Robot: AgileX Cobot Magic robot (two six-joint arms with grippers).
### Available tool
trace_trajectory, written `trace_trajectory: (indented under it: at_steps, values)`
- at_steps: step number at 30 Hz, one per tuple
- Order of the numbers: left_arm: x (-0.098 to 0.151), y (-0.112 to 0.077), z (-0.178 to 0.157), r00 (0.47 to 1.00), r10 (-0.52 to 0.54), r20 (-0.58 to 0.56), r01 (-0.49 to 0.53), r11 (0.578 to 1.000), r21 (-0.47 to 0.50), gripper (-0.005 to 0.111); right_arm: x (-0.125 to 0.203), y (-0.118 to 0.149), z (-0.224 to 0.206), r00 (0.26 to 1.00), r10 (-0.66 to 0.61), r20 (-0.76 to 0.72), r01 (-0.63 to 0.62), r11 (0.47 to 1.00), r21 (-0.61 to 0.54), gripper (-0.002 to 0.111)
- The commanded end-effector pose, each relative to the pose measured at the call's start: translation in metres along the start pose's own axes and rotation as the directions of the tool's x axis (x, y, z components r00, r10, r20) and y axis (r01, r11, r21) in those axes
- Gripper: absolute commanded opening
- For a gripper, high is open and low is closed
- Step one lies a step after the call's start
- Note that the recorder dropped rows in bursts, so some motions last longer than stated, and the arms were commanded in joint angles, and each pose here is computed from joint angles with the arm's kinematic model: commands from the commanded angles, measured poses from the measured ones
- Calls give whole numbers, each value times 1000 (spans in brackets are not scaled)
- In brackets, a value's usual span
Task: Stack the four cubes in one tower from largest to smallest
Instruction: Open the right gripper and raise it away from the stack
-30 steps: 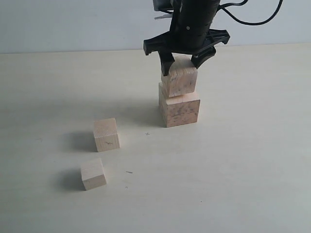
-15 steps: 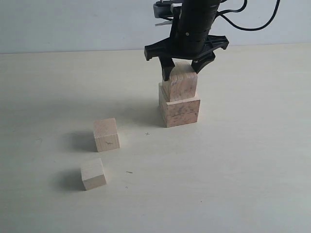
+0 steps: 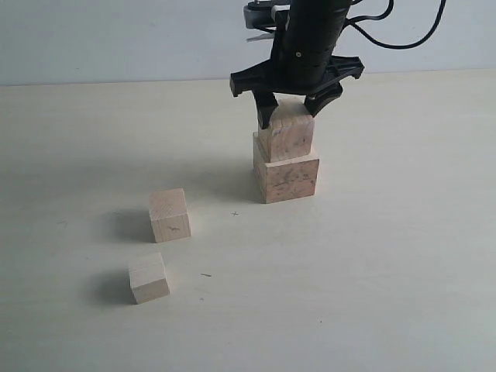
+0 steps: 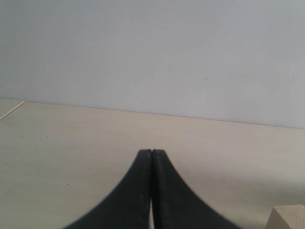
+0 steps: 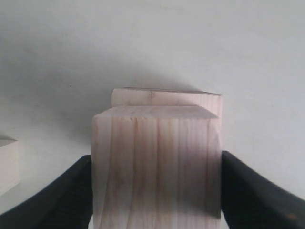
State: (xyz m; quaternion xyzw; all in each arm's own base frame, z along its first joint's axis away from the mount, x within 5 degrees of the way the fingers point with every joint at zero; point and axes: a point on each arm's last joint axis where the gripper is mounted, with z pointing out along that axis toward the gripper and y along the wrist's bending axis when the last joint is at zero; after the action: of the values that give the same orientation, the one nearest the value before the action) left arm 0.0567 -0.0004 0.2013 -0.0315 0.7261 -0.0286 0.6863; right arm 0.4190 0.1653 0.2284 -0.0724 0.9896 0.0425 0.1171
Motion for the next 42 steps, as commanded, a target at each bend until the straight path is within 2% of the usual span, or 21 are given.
trace_trajectory:
  at_steps: [1,10,19,24,42]
  values:
    - [1,0,0,1000,-6,3,6,1000,8,0,-2,0,-1,1000,0,20,1,1000,-13,71]
    - [1,0,0,1000,-4,3,4,1000,8,0,-3,1,-12,999,-3,50,4,1000,-21,79]
    - [1,0,0,1000,-7,3,7,1000,8,0,-3,-6,-35,994,-40,101,36,998,46,79]
    - [1,0,0,1000,-5,3,5,1000,8,0,-1,-6,-47,992,-40,122,35,999,42,79]
    - [1,0,0,1000,-7,3,7,1000,8,0,23,-11,-163,930,-35,366,36,999,5,78]
